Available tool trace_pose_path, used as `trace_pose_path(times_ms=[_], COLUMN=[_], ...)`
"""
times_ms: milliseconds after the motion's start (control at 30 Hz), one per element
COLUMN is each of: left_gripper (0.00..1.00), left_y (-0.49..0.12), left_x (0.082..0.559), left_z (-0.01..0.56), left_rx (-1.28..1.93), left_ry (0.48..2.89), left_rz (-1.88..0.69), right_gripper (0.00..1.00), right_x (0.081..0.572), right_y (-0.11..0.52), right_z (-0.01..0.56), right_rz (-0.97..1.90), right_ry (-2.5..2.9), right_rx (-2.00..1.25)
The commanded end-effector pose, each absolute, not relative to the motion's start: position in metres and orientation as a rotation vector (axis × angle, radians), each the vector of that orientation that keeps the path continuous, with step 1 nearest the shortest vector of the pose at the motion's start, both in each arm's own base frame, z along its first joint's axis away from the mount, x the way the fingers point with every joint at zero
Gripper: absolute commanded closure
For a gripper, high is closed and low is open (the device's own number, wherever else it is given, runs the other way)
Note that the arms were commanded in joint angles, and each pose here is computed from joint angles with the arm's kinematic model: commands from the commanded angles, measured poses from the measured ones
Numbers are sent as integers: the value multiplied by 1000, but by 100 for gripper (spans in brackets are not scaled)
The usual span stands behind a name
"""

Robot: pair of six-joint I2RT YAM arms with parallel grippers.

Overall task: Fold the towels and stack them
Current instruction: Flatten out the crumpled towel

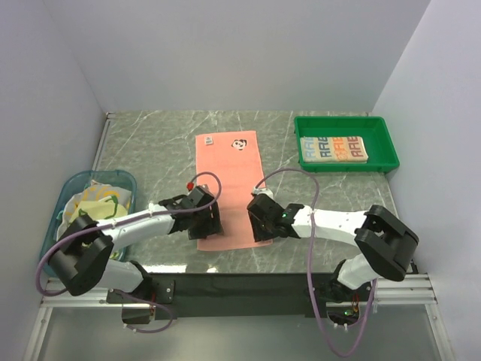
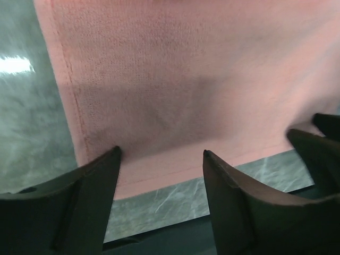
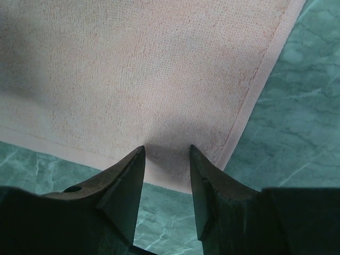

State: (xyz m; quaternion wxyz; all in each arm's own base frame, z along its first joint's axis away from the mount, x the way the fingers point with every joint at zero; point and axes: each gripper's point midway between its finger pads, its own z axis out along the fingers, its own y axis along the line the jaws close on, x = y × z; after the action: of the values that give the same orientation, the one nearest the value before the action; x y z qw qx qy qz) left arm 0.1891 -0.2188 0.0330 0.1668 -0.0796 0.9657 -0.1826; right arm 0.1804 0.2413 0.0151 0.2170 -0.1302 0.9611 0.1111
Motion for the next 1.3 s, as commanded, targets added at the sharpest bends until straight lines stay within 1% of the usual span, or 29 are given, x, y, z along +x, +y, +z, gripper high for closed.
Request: trace_pose_path(times_ms=[0, 67, 200, 300, 433, 500, 533, 567, 600, 633, 667, 700, 733, 767, 800, 833, 867, 933, 967, 1000, 1067, 1100, 1133, 1200, 1233, 1267], left_gripper=[32, 35, 36, 33, 27, 25, 23, 22, 21, 19, 18, 18, 17, 17, 18, 19, 20, 23, 24, 25, 26, 26, 27, 27, 28, 28], left_y=[-225, -219, -205, -196, -197, -200, -202, -203, -208, -203, -200, -204, -201, -192, -193, -190, -179, -179, -176, -176, -172, -176, -175, -179, -179, -177], left_x=[171, 158, 134, 115, 100, 100, 104, 108, 129, 134, 149, 169, 182, 204, 225, 242, 264, 303, 330, 345, 374, 393, 404, 425, 430, 436], left_z=[23, 18, 9, 7, 16, 24, 36, 43, 64, 70, 79, 101, 103, 110, 119, 124, 129, 136, 153, 137, 136, 147, 126, 125, 106, 101], left_rx=[-258, -267, -303, -318, -295, -297, -296, -287, -297, -269, -292, -295, -254, -312, -319, -287, -337, -323, -355, -363, -365, -369, -364, -360, -355, -360], left_ry=[2792, 2832, 2878, 2913, 2923, 2906, 2886, 2865, 2782, 2775, 2741, 2679, 2670, 2632, 2605, 2577, 2549, 2519, 2463, 2498, 2486, 2453, 2499, 2494, 2529, 2533], left_rz=[-528, -487, -457, -460, -517, -540, -554, -547, -544, -495, -472, -491, -455, -437, -429, -413, -389, -355, -365, -325, -287, -296, -262, -258, -226, -213], right_gripper=[53, 53, 53, 53, 52, 52, 52, 51, 51, 50, 50, 50, 50, 50, 50, 51, 52, 52, 53, 54, 57, 58, 59, 60, 60, 60], right_x=[156, 146, 126, 110, 92, 94, 100, 112, 122, 135, 154, 171, 184, 197, 222, 238, 250, 290, 304, 327, 353, 369, 380, 398, 407, 412], right_y=[219, 213, 205, 200, 198, 202, 209, 208, 208, 214, 209, 217, 216, 217, 218, 221, 223, 233, 236, 243, 248, 256, 257, 264, 263, 265], right_z=[2, 1, -2, -4, 3, 14, 31, 39, 48, 64, 72, 91, 92, 97, 107, 112, 117, 130, 134, 138, 141, 137, 136, 122, 117, 112], right_rz=[276, 288, 332, 354, 383, 422, 456, 431, 420, 417, 371, 381, 354, 343, 332, 321, 324, 337, 340, 336, 324, 320, 320, 299, 273, 264], right_ry=[2761, 2785, 2841, 2879, 2910, 2884, 2843, 2802, 2774, 2743, 2703, 2649, 2643, 2618, 2592, 2554, 2540, 2494, 2478, 2459, 2432, 2431, 2423, 2435, 2430, 2432], right_rx=[-323, -315, -302, -307, -362, -391, -404, -413, -413, -422, -422, -414, -409, -435, -398, -403, -399, -367, -358, -340, -324, -317, -314, -315, -308, -304])
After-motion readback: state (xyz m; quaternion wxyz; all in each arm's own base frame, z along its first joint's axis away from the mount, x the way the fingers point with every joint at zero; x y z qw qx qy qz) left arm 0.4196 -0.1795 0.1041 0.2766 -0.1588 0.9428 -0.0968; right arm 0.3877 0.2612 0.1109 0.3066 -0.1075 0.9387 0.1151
